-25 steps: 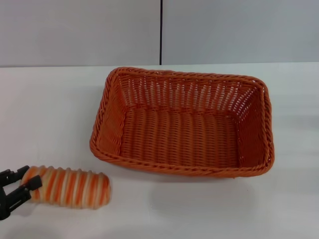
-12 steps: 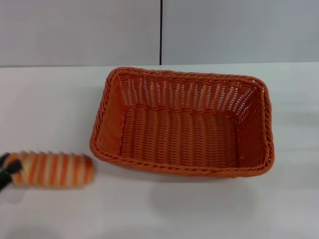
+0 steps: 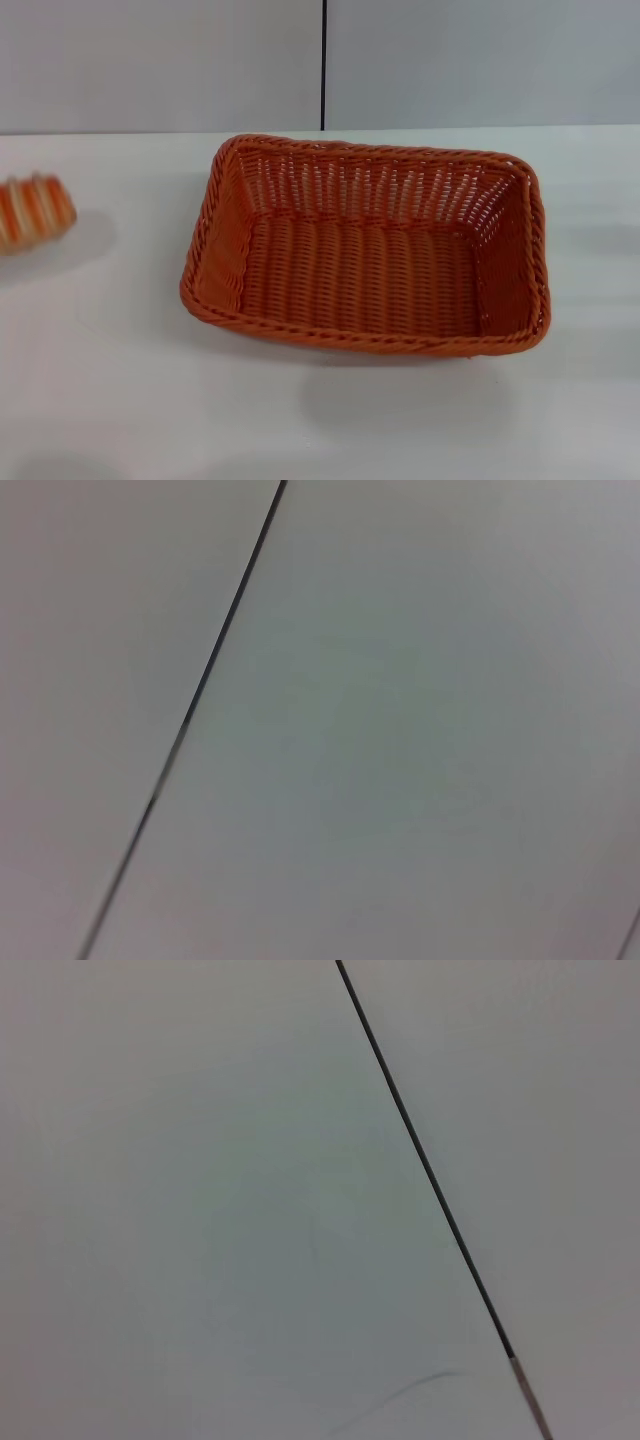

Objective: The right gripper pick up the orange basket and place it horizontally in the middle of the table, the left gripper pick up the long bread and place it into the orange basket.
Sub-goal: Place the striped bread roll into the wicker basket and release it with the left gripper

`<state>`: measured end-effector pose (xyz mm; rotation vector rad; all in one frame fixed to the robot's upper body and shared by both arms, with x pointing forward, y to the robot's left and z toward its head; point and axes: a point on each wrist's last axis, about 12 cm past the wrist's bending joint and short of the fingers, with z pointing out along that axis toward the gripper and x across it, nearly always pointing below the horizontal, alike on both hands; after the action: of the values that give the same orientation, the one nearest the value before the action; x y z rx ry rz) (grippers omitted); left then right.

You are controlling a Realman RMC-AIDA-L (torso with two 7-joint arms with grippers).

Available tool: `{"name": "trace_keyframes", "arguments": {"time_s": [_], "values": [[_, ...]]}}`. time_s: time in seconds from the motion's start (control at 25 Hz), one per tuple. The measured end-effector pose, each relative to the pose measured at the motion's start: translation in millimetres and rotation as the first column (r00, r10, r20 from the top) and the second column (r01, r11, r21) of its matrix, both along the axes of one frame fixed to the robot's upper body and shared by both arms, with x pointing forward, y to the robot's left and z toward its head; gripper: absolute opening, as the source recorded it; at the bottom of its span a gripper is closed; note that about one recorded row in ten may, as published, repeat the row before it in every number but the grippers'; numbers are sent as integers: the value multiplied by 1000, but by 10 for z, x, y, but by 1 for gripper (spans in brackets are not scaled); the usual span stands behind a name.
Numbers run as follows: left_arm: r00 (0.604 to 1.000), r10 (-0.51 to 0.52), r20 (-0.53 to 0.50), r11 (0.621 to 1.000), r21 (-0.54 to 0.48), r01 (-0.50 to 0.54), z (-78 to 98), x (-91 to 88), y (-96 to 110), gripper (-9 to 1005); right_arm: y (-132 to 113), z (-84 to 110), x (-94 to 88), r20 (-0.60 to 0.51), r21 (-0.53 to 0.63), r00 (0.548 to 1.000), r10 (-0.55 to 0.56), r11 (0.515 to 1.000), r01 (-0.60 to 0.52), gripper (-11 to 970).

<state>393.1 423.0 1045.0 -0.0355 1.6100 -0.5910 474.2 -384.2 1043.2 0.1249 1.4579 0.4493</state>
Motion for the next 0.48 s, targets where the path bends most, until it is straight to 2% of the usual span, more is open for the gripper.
{"name": "trace_keyframes", "arguments": {"time_s": [0.04,0.12,0.28,0.32,0.36,0.4,0.44,0.48], "values": [[1000,0,0,1000,0,0,0,0,0,239,0,0,0,0,0,1000,0,1000,0,464],[998,-45,42,998,-43,47,35,153,-142,231,13,-3,7,0,5,1000,2,1000,-2,464],[985,-130,114,984,-104,142,56,445,-500,215,49,-34,15,-12,23,1000,0,1000,0,464],[972,-180,153,972,-125,200,64,595,-702,211,61,-48,22,-18,30,1000,-4,1000,4,464],[972,-180,153,972,-125,200,64,595,-702,207,61,-48,22,-18,30,1000,-4,1000,4,464],[953,-241,186,954,-134,267,74,729,-913,203,71,-55,23,-19,37,1000,-7,999,8,464],[953,-241,186,954,-134,267,74,729,-913,194,71,-55,23,-19,37,1000,-7,999,8,464],[940,-280,195,943,-128,307,88,788,-1007,185,76,-58,21,-18,41,1000,-10,999,11,464]]}}
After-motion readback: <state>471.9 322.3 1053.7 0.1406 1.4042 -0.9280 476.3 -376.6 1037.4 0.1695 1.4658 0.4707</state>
